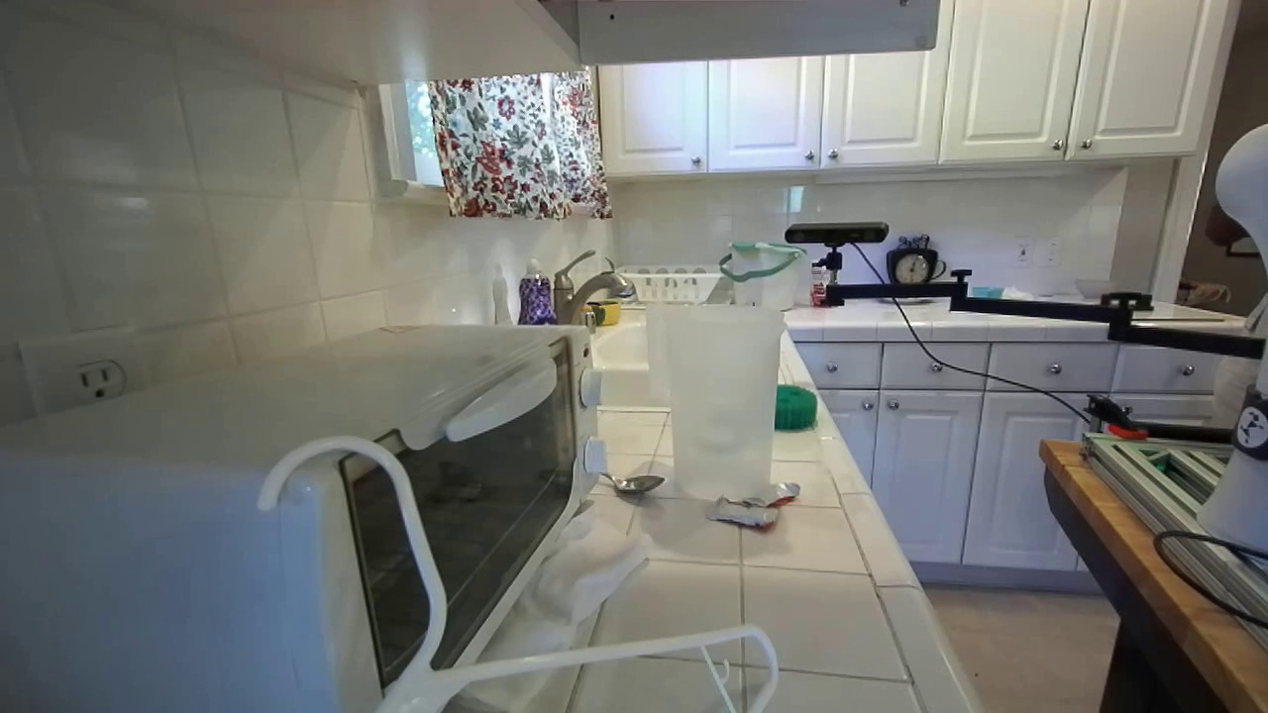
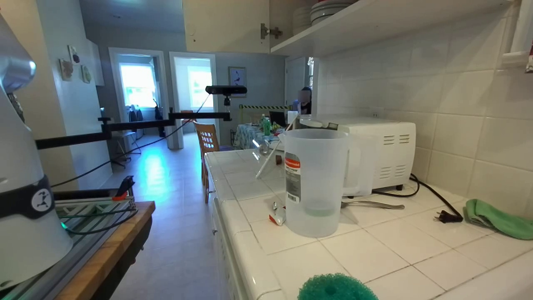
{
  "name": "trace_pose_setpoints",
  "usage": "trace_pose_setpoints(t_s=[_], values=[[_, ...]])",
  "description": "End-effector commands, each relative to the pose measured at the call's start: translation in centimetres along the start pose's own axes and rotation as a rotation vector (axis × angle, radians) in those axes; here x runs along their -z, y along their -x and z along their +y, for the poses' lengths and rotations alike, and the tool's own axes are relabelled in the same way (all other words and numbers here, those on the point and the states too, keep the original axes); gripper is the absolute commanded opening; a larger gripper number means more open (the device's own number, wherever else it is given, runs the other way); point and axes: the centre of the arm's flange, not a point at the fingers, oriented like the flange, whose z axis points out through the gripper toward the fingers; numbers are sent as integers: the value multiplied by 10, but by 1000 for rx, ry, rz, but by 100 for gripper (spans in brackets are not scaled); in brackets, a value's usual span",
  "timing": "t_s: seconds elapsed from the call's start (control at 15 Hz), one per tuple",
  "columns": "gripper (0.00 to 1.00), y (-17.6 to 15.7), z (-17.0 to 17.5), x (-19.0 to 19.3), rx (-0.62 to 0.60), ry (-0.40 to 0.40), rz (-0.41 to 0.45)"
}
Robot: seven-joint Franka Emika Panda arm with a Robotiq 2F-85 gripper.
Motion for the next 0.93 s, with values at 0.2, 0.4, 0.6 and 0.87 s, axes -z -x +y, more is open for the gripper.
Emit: trace_pose_setpoints(t_s=[0.2, 0.4, 0.6, 0.87], values=[[100, -9, 23, -16, -45, 44, -54], [100, -20, 29, -27, -67, 35, -71], [100, -28, 23, -44, -88, 8, -95], [100, -35, 10, -64, -94, -21, -126]])
